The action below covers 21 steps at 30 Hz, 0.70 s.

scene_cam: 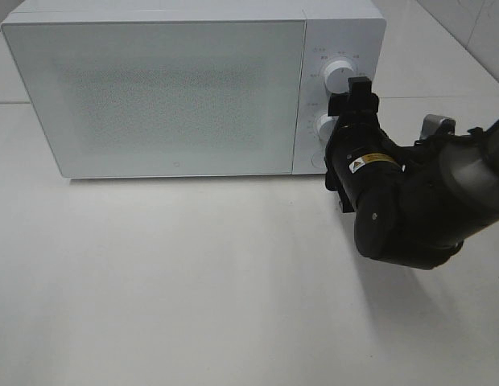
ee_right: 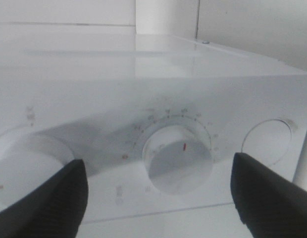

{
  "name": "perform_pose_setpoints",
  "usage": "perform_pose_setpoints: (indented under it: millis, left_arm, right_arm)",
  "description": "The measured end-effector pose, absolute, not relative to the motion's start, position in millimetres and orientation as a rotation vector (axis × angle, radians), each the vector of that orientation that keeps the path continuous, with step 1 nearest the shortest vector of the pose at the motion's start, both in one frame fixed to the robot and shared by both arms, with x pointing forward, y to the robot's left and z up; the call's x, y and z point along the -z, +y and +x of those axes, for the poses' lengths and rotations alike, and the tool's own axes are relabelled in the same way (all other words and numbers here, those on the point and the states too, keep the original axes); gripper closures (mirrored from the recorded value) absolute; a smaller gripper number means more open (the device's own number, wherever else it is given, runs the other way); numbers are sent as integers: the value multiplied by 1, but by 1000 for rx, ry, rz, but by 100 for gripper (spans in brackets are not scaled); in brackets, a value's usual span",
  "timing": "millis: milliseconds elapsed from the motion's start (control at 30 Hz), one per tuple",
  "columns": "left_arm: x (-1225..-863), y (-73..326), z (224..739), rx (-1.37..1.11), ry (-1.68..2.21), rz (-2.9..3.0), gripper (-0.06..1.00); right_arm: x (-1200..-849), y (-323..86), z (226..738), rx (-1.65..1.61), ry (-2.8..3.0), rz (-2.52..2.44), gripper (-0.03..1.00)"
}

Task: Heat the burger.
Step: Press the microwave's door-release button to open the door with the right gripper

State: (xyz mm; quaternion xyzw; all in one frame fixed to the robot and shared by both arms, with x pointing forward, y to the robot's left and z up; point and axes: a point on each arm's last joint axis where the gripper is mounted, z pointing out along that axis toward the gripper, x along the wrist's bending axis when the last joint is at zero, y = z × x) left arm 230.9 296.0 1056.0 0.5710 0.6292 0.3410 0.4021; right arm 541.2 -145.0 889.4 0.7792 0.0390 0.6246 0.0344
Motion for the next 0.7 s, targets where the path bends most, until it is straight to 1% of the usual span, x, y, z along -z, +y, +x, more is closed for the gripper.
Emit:
perform_pose_setpoints:
  millis: [133, 233, 300, 433, 467, 500, 567, 600, 667, 700]
  left_arm:
    - [-1056, 296, 231, -862, 1590, 1443, -4]
    - [-1056, 296, 231, -862, 1590, 1443, -4]
    - [-1056, 296, 231, -862, 1590, 1443, -4]
    - [-1056, 296, 231, -862, 1590, 1443, -4]
    - [-1056, 296, 231, -862, 1590, 1443, -4]
    - [-1056, 296, 231, -862, 1590, 1443, -4]
    - [-1056, 296, 231, -862, 1590, 1443, -4]
    - [-1056, 296, 231, -862, 1590, 1443, -4]
    - [-1056, 296, 231, -862, 1590, 1443, -4]
    - [-1056, 296, 231, -862, 1590, 1443, -4]
  right_arm:
    - [-900, -146, 527, -1864, 399, 2388, 21]
    - [-902, -146, 524, -1844, 454, 2380, 22]
    - [-909, -150, 512, -1718, 664, 2363, 22]
    - [-915, -151, 503, -1594, 876, 2335, 22]
    - [-919, -149, 498, -1506, 1045, 2301, 22]
    - [-919, -149, 498, -1506, 1045, 2301, 22]
    - [-924, -148, 490, -1368, 1312, 2234, 22]
    - [-924, -148, 490, -1368, 1312, 2234, 22]
    - [-926, -146, 481, -1248, 1553, 2141, 22]
    - [-926, -146, 481, -1248, 1553, 2141, 22]
